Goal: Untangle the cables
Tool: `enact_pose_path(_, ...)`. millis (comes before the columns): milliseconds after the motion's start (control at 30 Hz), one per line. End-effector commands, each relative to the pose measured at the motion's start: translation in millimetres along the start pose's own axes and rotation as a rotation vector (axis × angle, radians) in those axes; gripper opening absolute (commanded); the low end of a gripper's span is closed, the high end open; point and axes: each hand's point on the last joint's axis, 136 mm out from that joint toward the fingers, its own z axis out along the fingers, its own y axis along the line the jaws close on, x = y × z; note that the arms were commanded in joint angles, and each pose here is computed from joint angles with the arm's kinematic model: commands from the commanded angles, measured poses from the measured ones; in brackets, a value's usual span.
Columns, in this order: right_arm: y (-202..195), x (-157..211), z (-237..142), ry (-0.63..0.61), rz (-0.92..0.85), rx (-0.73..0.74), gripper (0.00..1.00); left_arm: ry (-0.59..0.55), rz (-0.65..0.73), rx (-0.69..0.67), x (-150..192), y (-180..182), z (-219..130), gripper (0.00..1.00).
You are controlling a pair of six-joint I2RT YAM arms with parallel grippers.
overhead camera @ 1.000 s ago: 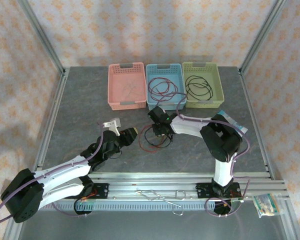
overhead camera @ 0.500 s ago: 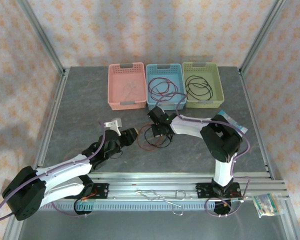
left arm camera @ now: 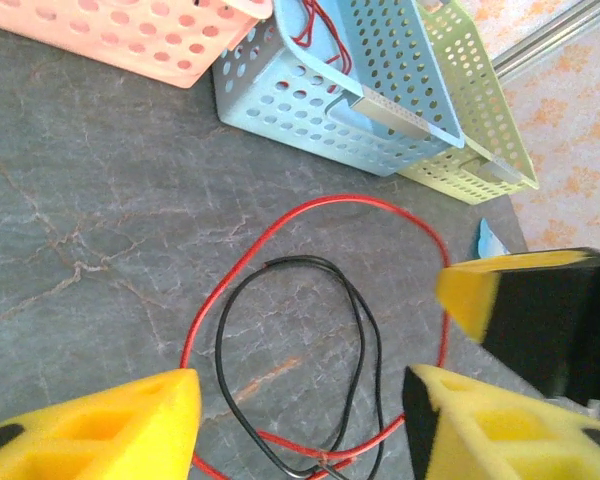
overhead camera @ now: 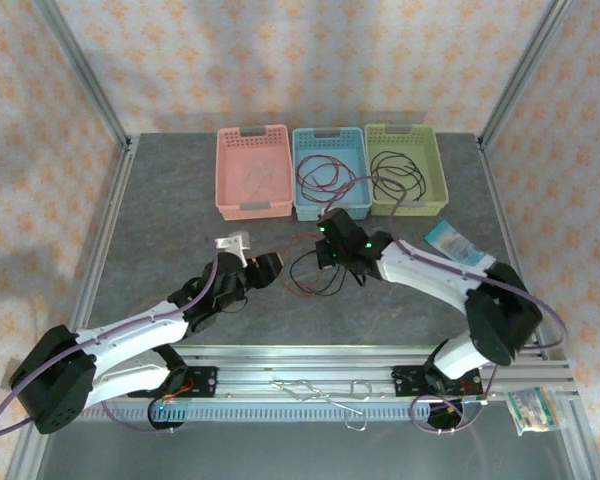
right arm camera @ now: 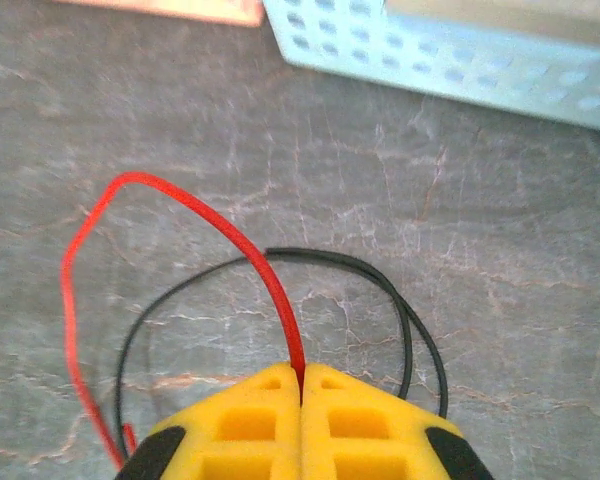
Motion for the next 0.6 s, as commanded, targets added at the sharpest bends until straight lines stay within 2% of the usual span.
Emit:
enact_pose_path(0, -0.8, -12.7, -21.7, -0.074, -0.008, -0.010, 0.00, -0.010, 0.034, 0.013, -8.4, -10.6, 0.8, 0.62)
enact_pose_path(267, 2.2, -55.0, -81.2, -0.243, 0.013, -0.054, 0.00, 0.016, 0.106, 0.041, -9.4, -31.1, 10.5, 0.79)
enact_pose_path(567, 4.8, -90.1, -145.0, -0.388, 0.036, -0.109, 0.00, -0.015, 0.157, -0.029, -19.7, -31.6, 22.9, 0.81)
